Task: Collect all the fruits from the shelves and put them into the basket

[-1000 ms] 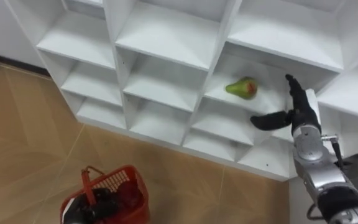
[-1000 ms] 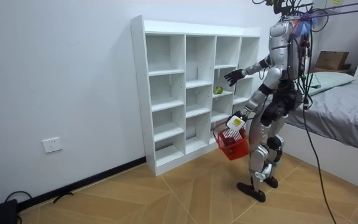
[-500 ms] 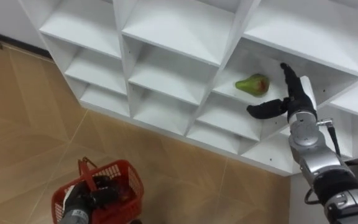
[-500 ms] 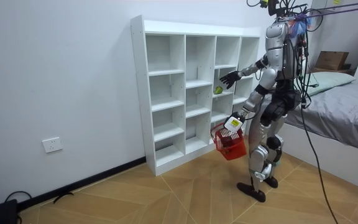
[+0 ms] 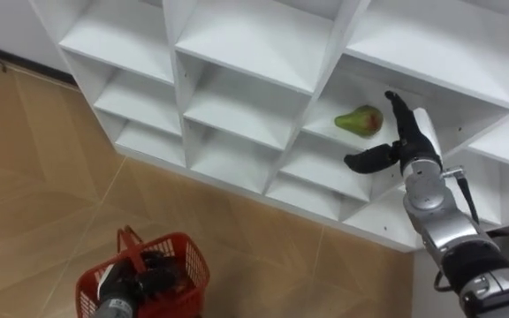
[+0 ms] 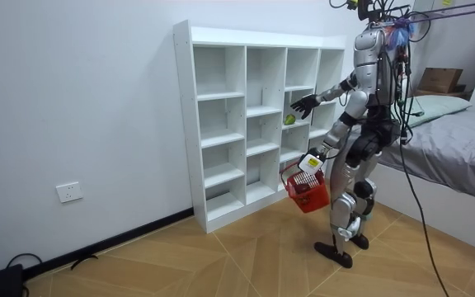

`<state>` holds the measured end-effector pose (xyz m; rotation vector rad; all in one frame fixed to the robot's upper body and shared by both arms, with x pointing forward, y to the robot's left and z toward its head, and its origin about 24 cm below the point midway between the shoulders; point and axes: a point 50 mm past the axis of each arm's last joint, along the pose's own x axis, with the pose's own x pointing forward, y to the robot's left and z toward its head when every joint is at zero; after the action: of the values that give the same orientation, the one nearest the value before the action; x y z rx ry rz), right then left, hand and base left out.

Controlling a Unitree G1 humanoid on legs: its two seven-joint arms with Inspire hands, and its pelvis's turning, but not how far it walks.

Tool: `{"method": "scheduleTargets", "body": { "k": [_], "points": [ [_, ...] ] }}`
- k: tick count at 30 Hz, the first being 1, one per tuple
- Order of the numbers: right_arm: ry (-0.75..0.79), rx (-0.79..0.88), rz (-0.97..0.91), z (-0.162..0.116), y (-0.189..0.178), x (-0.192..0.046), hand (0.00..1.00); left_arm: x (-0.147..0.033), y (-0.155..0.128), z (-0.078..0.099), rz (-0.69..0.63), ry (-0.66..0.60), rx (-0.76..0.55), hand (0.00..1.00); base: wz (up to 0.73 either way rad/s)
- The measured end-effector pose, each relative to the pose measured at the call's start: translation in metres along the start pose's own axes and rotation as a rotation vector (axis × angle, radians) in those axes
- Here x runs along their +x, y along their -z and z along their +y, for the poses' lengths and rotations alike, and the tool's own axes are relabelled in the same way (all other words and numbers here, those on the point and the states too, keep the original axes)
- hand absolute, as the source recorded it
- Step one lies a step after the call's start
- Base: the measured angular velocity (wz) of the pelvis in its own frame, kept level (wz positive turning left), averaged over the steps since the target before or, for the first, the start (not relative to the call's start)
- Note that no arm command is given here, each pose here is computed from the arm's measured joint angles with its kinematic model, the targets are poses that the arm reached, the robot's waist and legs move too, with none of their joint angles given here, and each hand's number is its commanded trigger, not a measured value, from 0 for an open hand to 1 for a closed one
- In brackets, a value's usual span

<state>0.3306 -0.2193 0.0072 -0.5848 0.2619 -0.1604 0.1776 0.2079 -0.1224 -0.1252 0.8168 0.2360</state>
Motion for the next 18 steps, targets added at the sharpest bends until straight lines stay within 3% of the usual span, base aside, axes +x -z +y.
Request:
{"method": "scheduleTargets", "body": {
  "k": [18],
  "points": [
    [0.039, -0.002, -0.008, -0.0064, -0.0068, 0.0052, 0.0, 0.001, 0.0022, -0.002, 0.01, 0.015, -0.004, 1.0, 0.02]
  ]
}}
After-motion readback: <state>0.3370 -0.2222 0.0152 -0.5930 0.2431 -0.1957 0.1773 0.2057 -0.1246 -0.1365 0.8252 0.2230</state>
